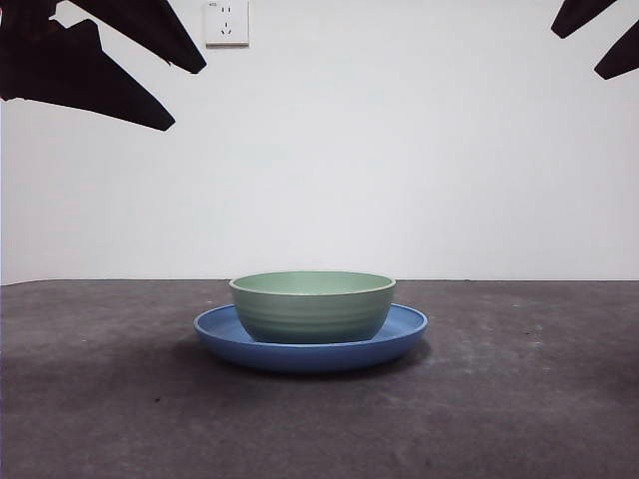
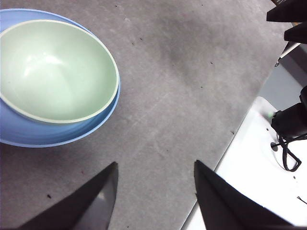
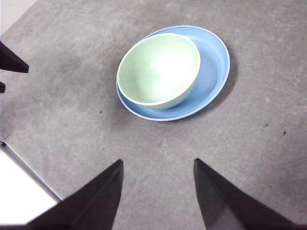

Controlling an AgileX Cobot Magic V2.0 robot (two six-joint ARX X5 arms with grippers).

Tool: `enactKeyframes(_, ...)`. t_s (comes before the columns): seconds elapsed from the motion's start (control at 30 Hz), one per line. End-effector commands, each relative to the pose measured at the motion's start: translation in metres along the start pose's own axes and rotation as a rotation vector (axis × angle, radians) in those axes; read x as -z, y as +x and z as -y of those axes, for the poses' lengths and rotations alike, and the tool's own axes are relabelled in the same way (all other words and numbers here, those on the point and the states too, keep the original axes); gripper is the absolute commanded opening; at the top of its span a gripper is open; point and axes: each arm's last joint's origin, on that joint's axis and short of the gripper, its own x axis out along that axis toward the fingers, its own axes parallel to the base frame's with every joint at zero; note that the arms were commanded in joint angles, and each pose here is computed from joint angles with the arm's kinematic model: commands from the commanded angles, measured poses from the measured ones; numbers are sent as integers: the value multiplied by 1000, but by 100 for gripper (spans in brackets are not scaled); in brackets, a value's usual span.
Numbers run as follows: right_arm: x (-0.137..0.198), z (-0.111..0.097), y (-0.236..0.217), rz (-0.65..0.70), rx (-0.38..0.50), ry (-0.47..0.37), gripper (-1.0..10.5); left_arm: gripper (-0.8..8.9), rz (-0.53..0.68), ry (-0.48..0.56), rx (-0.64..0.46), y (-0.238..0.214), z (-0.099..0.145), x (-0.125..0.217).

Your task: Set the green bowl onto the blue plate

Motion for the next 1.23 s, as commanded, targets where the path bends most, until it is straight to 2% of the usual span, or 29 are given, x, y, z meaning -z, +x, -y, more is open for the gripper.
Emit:
enactKeyframes(0.03, -3, -2, -1, 14, -12, 3, 234, 249, 9, 20, 9, 0, 2, -4)
enactKeyframes(0.17, -3, -2, -1, 12, -10, 3, 228, 242, 9, 20, 9, 0, 2, -4)
enactKeyframes(0.2, -3, -2, -1, 11, -9, 3, 163, 217, 9, 20, 9, 0, 2, -4)
enactKeyframes(0.27, -3, -2, -1, 11, -9, 3, -5, 79, 9, 20, 9, 0, 2, -4)
enactKeyframes(0.3, -3, -2, -1, 12, -9, 3, 13, -3, 11, 21, 9, 0, 2, -4)
enactKeyframes(1.1, -6, -3, -1, 41, -16, -4, 13, 15, 17, 26, 9, -1, 2, -4)
enactKeyframes(1.2, -6, -3, -1, 42, -16, -4, 13, 15, 60, 43, -8, -11, 4, -5)
enactKeyframes(1.23, -6, -3, -1, 41, -17, -4, 13, 15, 77, 102, -18, -16, 5, -5)
